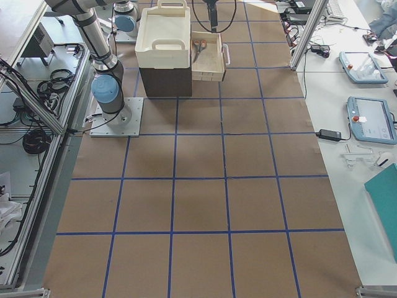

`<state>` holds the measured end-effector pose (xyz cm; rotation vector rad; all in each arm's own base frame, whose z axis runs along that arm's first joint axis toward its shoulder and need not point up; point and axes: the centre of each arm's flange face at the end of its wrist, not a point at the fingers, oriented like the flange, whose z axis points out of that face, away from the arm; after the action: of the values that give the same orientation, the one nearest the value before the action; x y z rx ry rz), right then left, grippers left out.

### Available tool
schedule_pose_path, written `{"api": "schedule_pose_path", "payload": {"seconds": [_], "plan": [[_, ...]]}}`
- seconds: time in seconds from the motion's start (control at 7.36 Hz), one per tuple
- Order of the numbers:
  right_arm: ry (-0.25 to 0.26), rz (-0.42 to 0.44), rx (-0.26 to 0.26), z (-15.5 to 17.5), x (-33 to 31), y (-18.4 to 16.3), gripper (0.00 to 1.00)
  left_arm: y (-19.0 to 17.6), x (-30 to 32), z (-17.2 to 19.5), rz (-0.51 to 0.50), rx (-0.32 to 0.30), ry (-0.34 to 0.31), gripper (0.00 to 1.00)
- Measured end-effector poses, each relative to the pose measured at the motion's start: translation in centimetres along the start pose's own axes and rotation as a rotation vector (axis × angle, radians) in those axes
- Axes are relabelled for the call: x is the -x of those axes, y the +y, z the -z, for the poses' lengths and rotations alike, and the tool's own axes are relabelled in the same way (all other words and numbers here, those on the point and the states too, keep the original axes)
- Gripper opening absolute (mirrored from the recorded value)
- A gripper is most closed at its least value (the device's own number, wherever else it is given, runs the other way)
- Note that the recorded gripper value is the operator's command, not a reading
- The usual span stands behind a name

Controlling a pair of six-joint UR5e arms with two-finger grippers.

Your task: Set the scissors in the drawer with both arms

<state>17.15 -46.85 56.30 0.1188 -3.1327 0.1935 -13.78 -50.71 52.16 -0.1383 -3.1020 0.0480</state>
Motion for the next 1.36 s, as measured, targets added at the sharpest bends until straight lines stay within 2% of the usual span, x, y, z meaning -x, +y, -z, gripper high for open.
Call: {"api": "schedule_pose_path", "payload": {"seconds": [0.41, 0.82, 1.36], "plan": [[0.0, 0.003, 0.002, -0.2, 0.0, 0.1, 1.0, 1.0, 1.2, 0.8, 0.031, -0.005, -0.042, 1.0], [0.0, 0.005, 0.003, -0.2, 0.0, 0.1, 1.0, 2.4, 1.2, 2.0, 0.036, -0.024, -0.04, 1.0], [-0.001, 0.007, 0.003, -0.2, 0.1, 0.2, 1.0, 3.3, 1.2, 1.6, 0.037, -0.015, -0.037, 1.0]]}}
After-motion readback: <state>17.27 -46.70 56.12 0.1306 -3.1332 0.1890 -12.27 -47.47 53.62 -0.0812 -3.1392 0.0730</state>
